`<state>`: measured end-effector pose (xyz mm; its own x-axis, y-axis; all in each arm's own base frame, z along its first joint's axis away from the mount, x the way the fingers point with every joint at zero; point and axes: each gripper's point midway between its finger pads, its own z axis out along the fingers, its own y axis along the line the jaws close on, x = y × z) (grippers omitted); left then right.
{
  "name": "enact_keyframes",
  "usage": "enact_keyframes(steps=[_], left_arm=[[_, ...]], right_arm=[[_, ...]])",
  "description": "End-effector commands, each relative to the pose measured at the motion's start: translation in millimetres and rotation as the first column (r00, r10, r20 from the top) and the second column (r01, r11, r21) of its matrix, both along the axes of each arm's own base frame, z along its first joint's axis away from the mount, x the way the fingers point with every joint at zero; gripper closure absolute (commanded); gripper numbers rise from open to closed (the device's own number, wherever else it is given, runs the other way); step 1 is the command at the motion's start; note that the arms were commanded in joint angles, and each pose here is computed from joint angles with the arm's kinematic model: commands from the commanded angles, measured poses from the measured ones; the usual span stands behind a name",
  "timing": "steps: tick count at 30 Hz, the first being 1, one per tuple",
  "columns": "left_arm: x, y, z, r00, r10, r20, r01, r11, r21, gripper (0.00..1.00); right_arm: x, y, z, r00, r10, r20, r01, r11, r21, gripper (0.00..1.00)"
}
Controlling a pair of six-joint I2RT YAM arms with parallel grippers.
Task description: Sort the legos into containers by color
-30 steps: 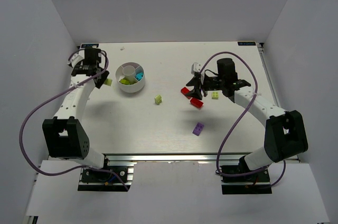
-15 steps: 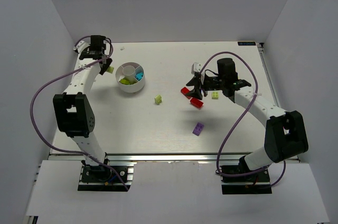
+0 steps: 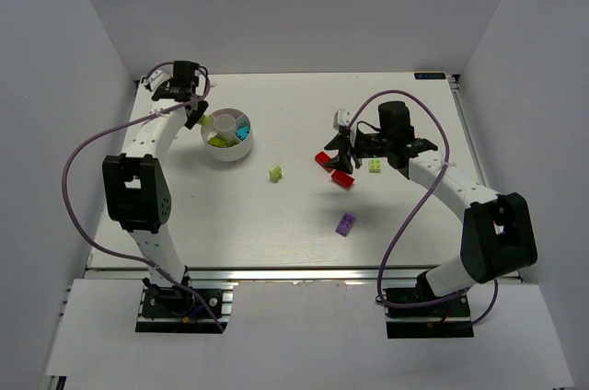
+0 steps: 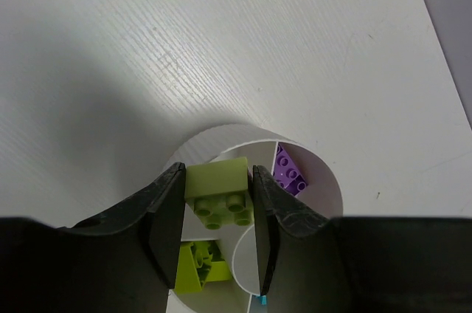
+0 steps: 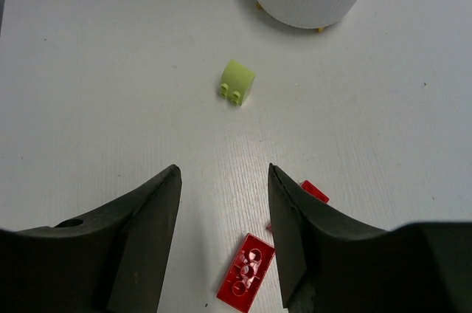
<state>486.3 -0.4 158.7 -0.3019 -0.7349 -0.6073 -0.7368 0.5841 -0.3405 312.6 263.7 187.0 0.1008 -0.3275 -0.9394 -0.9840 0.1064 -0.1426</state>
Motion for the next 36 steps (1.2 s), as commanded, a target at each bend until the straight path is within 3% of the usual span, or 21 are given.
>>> enact_keyframes(steps=[1,8,9,14,20,22,23,26,29,30,31,32,33,35,36], left_arm=[[6,-1,8,1.000,0.015,0.025,-0.015,1.000,0.009,0.78],[11,-5,-1,1.000,0.019,0.007,-0.019,1.000,0.007,0.61],[12,-7,-2,1.000,0.018,0.003,-0.018,1.000,0.008,0.55],[12,-9,0,1.000,0.019,-0.006,-0.019,1.000,0.011,0.41],[11,-10,14,0.999,0.026,0.020,-0.026,1.000,0.001,0.30],[11,-10,21,0.999,0.019,0.036,-0.019,1.000,0.003,0.30],[9,-10,30,0.999,0.016,0.049,-0.017,1.000,0.007,0.29],[2,-2,48,0.997,0.007,0.075,-0.011,0.999,0.053,0.25],[-15,9,73,0.988,-0.008,0.155,-0.009,0.994,0.105,0.13],[-27,12,99,0.974,-0.016,0.225,-0.008,0.994,0.110,0.02],[-24,9,115,0.950,-0.045,0.309,0.017,0.995,0.094,0.02],[-36,9,96,0.954,-0.083,0.287,0.054,0.993,0.107,0.02],[-42,12,134,0.901,-0.096,0.422,0.059,0.993,0.101,0.02],[-54,-5,118,0.869,-0.215,0.446,0.198,0.977,0.084,0.02],[-59,-7,123,0.847,-0.238,0.475,0.225,0.971,0.085,0.02]], right_arm=[[-1,-1,18,0.999,0.008,0.052,-0.009,1.000,0.023,0.44],[-2,-3,18,0.998,0.005,0.057,-0.006,1.000,0.021,0.44],[-1,-3,17,0.998,0.002,0.056,-0.003,1.000,0.019,0.44],[-1,-4,18,0.998,0.000,0.060,-0.001,1.000,0.018,0.44],[2,-5,17,0.998,-0.011,0.063,0.010,1.000,0.012,0.40],[10,-7,17,0.997,-0.049,0.061,0.049,0.999,-0.001,0.27],[15,-9,17,0.995,-0.082,0.057,0.082,0.997,-0.007,0.11],[47,-26,9,0.966,-0.259,0.008,0.259,0.965,-0.040,0.11],[75,-52,-14,0.919,-0.381,-0.099,0.366,0.920,-0.144,0.11],[84,-65,-20,0.898,-0.420,-0.134,0.395,0.902,-0.176,0.11],[90,-72,-39,0.871,-0.451,-0.197,0.407,0.885,-0.226,0.11],[95,-79,-35,0.851,-0.476,-0.219,0.419,0.869,-0.261,0.10],[102,-91,-42,0.831,-0.511,-0.219,0.442,0.846,-0.297,0.13],[109,-102,-58,0.822,-0.532,-0.204,0.441,0.821,-0.362,0.20],[115,-111,-60,0.802,-0.570,-0.181,0.468,0.786,-0.404,0.27]])
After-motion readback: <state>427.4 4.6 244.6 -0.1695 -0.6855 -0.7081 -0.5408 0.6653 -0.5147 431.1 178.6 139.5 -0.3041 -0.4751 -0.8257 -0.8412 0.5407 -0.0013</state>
